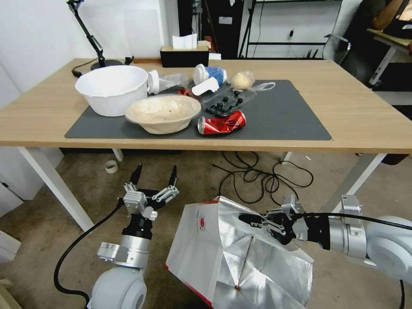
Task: Pick up the food delivery bag from the floor and place it on the table.
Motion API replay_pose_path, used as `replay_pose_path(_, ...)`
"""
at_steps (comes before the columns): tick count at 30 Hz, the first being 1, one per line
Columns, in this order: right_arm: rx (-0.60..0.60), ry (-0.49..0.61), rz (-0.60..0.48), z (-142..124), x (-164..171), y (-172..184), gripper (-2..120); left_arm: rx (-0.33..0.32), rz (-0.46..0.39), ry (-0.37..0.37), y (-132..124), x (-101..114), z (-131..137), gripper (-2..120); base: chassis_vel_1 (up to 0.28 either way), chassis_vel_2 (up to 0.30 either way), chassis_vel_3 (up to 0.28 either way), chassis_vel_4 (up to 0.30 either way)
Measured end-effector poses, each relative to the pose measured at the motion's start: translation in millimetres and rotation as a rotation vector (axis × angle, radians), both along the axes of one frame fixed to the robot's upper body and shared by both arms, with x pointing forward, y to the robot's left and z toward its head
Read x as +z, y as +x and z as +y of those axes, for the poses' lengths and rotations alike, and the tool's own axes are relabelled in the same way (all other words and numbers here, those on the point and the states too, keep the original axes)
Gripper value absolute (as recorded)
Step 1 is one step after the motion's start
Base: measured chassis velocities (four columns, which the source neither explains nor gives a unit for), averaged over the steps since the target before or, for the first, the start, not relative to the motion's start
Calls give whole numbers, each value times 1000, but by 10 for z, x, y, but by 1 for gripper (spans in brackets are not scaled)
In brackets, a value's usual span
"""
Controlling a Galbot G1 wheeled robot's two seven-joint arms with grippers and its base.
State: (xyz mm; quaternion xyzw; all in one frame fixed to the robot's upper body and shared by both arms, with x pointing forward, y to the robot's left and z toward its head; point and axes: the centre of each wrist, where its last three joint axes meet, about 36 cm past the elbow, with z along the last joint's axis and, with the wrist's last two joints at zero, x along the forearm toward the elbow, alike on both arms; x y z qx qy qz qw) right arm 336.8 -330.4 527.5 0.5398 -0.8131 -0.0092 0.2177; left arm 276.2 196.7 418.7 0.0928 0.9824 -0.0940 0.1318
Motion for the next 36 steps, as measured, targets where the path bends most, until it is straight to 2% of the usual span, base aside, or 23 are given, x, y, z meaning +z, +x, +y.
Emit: replay_pose_path(36,9,-1,-6,1,29,6,0,-2,-5,0,11,23,-2,100,0,0,0,0)
